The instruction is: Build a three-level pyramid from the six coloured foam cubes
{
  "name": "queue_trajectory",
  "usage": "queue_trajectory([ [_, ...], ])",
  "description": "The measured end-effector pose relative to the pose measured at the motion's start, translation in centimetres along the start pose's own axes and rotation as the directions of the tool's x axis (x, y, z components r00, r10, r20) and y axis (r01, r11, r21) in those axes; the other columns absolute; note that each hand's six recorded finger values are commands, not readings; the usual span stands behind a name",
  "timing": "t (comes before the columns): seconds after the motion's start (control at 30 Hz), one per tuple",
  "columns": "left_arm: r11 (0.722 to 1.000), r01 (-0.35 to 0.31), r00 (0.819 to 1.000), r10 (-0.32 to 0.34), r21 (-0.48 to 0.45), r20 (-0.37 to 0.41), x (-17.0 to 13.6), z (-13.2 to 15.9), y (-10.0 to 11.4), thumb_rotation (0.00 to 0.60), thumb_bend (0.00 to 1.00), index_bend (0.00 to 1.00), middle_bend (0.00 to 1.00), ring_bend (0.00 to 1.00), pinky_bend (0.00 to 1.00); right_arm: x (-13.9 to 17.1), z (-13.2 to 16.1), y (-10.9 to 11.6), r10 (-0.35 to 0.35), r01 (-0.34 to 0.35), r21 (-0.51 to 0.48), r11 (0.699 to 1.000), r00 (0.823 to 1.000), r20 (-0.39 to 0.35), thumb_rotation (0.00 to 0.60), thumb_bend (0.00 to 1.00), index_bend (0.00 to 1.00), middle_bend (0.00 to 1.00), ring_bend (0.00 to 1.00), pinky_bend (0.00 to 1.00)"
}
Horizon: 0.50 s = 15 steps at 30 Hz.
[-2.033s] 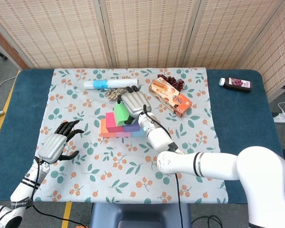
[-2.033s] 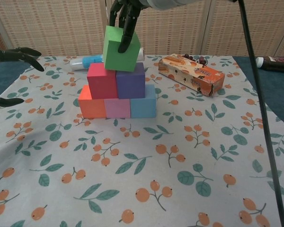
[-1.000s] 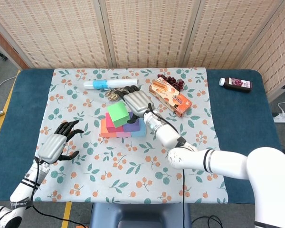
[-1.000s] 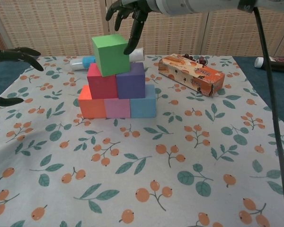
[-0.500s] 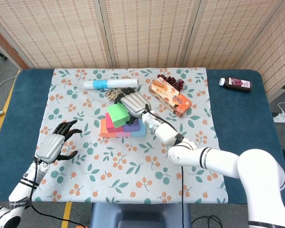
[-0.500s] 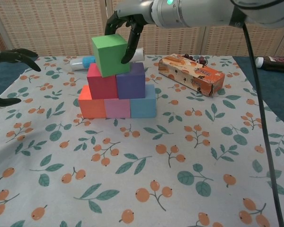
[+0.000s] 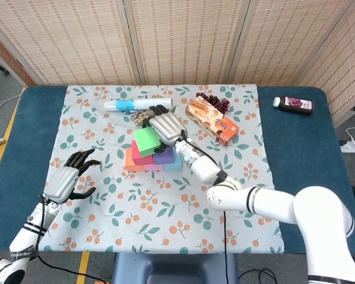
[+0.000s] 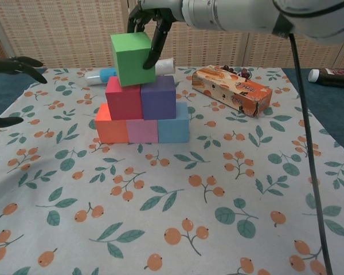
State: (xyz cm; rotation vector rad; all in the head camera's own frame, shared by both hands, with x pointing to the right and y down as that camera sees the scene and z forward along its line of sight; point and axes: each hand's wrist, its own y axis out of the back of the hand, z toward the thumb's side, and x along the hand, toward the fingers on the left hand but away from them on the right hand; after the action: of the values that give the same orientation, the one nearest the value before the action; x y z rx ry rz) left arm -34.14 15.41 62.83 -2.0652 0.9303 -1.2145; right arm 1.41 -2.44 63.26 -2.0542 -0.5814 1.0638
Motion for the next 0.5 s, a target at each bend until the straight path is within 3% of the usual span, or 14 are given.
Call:
queue_trajectory([
  [0.5, 1.000, 0.001, 1.000, -0.001, -0.003, 0.011, -0.1, 0.1, -0.2, 0.600, 0.29, 0.22, 0.00, 0.00, 0.00, 1.2, -0.2, -0.6, 0.020, -0.008, -0.073, 0.997, 0.987, 0.160, 0.600, 0.00, 0.38, 0.36, 0.06, 0.00],
])
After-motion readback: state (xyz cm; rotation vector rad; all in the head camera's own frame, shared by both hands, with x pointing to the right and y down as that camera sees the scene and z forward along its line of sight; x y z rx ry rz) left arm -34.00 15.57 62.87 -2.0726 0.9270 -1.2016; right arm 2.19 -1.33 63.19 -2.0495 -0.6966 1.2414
